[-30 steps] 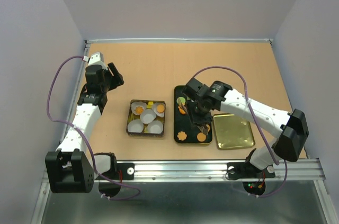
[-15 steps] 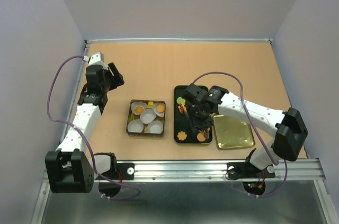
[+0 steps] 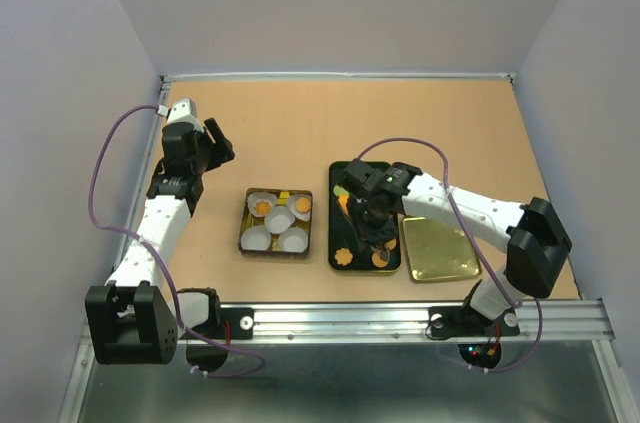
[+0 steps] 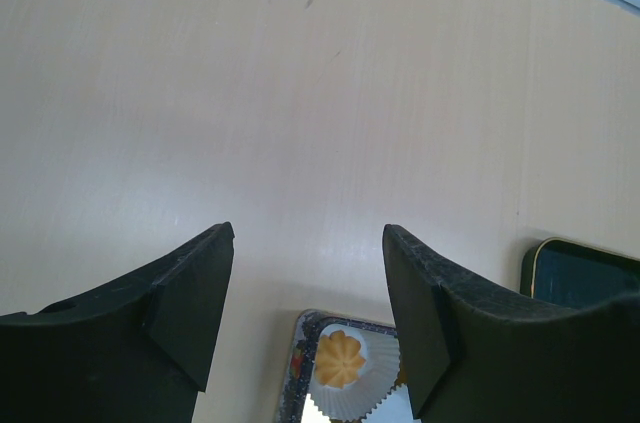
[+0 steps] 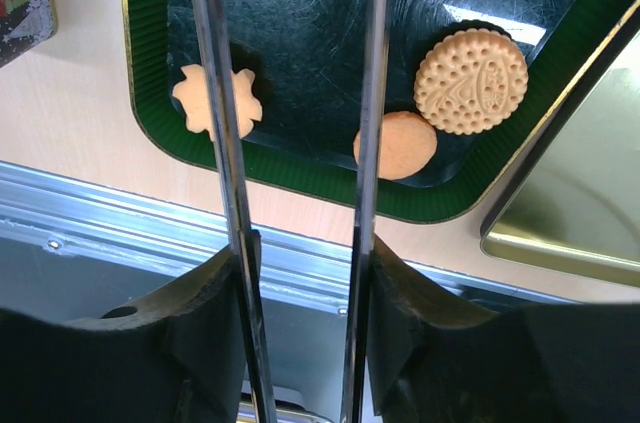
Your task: Pack the cookies
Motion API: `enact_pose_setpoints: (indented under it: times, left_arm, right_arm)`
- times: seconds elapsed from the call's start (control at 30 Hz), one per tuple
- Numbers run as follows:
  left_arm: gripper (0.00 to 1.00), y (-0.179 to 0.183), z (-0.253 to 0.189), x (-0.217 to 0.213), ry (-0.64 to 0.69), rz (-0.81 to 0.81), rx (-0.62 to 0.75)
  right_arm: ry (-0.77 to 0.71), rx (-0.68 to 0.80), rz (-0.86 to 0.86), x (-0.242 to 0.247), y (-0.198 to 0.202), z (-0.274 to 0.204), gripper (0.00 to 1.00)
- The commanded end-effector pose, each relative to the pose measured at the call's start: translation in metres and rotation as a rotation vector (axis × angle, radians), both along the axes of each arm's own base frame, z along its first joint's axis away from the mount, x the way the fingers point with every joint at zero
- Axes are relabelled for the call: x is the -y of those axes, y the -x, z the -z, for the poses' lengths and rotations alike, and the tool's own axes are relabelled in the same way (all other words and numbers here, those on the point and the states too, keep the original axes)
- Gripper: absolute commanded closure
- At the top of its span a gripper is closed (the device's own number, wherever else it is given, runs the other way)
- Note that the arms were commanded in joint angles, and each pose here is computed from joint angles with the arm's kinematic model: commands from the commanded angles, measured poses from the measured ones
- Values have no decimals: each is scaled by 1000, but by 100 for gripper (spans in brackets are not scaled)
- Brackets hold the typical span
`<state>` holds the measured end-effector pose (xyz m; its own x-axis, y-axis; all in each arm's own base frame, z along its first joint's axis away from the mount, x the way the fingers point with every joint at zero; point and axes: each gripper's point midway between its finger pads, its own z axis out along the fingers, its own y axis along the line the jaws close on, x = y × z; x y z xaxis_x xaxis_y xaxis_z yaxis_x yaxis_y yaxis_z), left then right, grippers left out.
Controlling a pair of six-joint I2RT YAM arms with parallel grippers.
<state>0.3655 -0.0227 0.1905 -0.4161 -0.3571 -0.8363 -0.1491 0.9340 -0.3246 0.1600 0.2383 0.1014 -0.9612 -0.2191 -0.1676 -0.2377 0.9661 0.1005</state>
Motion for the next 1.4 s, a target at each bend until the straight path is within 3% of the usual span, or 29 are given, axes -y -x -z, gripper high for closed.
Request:
enact_pose_setpoints:
  times: [0.0, 0.33, 0.6, 0.83, 1.13, 1.17, 1.37]
  left_arm:
    - [28, -1, -4, 2, -8, 9, 30]
    - [28, -1, -5, 0, -13, 5, 32]
    - [27, -1, -18, -2, -24, 0, 72]
    - [25, 10, -54, -16, -24, -92, 210]
    - [20, 23, -147, -35, -46, -192, 544]
    - [15, 22, -157, -38, -53, -204, 577]
    - [9, 10, -183, -52, -115, -269, 634]
  right_arm:
    - [-30, 15, -27, -11, -4, 0, 54]
    - [24, 94, -1, 2, -15, -21, 62]
    - [-102, 137, -48, -30, -20, -81, 63]
    - [-302, 107, -228, -97, 16, -96, 63]
    - [-303, 65, -329, -132, 32, -69, 63]
    - [-295, 61, -335, -133, 32, -65, 63]
    - [-265, 53, -350, -139, 29, -42, 63]
